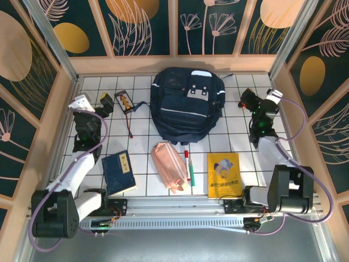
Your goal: Pack books, pencil case, and school supplies into a backpack
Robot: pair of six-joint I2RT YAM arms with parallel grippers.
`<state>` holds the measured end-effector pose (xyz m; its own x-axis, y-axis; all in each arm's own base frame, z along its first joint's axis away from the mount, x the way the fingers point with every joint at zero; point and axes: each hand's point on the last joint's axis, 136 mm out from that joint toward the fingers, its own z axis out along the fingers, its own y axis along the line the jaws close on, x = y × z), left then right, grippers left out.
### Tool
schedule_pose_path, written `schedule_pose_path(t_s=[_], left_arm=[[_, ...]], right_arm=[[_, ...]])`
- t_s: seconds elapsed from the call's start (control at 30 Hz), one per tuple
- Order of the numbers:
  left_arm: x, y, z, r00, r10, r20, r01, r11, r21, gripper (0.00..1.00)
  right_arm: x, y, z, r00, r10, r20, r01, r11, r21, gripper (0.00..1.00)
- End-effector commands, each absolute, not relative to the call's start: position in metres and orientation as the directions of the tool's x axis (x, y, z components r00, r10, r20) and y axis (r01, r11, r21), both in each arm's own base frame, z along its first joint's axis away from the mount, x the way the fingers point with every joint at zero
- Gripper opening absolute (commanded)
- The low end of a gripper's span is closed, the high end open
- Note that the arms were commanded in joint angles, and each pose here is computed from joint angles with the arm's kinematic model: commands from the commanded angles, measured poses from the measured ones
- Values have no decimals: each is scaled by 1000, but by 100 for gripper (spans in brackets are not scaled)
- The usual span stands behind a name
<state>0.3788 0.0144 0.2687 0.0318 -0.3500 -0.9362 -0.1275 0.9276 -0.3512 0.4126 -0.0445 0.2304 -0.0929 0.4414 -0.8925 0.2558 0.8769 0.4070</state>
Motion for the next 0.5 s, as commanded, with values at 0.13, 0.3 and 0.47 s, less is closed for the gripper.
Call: schedule_pose_path(t_s=[0.13,0.3,0.47], left_arm=[[386,-89,229,-388,-388,-836,255,827,-502,99],[385,-156,207,-500,-199,-843,338,851,-401,99],[388,-215,173,-633,-184,-752,347,801,-487,99]], right_arm=[[395,38,158,-565,544,-621,134,803,581,83],[389,74,132,-671,327,-666,32,910,414,70],[399,83,114,-707,338,-622,14,885,465,60]])
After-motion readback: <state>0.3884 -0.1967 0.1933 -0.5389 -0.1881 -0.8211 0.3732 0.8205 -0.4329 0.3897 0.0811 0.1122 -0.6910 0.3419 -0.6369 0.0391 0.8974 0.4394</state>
